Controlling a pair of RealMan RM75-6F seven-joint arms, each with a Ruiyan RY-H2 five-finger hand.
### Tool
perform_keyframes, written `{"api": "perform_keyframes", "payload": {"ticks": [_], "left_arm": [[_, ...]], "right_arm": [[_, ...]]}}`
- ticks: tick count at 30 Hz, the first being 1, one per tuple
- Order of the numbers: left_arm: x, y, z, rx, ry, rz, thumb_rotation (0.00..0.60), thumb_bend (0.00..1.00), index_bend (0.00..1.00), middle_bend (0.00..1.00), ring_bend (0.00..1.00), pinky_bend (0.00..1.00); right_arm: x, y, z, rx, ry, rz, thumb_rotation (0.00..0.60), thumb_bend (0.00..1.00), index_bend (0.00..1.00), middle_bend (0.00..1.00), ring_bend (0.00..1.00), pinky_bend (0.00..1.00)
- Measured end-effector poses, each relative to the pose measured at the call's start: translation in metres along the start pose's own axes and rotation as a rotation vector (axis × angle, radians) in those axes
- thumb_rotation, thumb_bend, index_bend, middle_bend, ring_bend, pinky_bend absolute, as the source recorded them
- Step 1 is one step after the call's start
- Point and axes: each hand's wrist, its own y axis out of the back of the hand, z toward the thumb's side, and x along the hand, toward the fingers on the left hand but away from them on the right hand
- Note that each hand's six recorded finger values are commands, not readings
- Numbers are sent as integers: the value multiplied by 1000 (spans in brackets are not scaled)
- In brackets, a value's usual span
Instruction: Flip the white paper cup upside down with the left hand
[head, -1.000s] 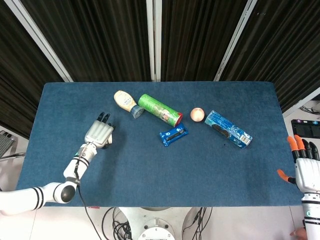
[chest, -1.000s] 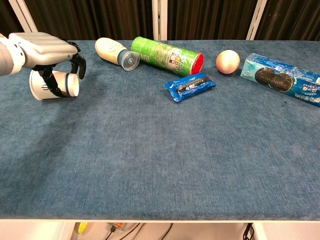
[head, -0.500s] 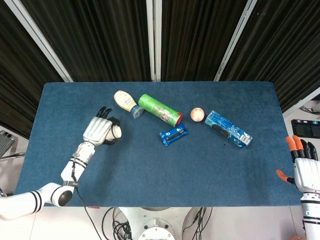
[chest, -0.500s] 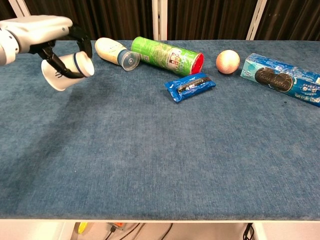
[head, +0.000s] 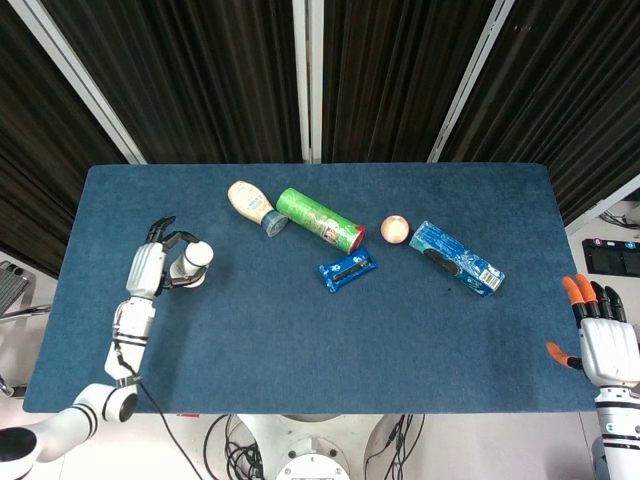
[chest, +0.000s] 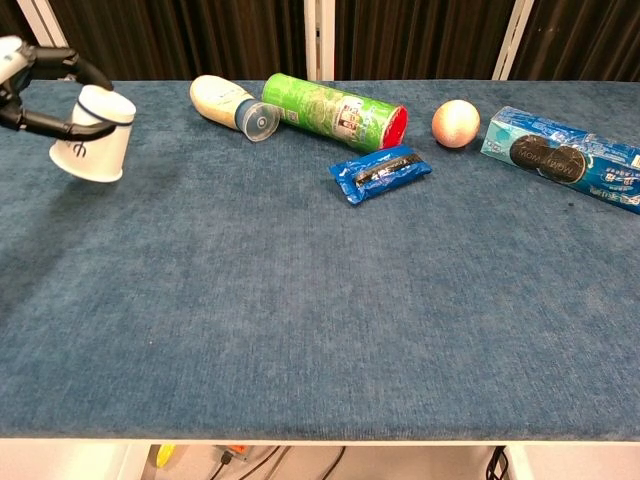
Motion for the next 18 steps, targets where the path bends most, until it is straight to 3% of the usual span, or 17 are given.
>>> {"api": "perform_keyframes", "payload": {"ticks": [8, 18], "left_arm": [[-13, -3, -24, -159, 42, 77, 600, 202, 373, 430, 59, 0], [-18, -5, -30, -229, 35, 88, 600, 200, 291, 385, 59, 0]], "right_arm": [[0, 0, -1, -1, -3, 2, 600, 102, 0, 0, 0, 0], [-1, -1, -2, -2, -8, 5, 600, 116, 0, 0, 0, 0]]}}
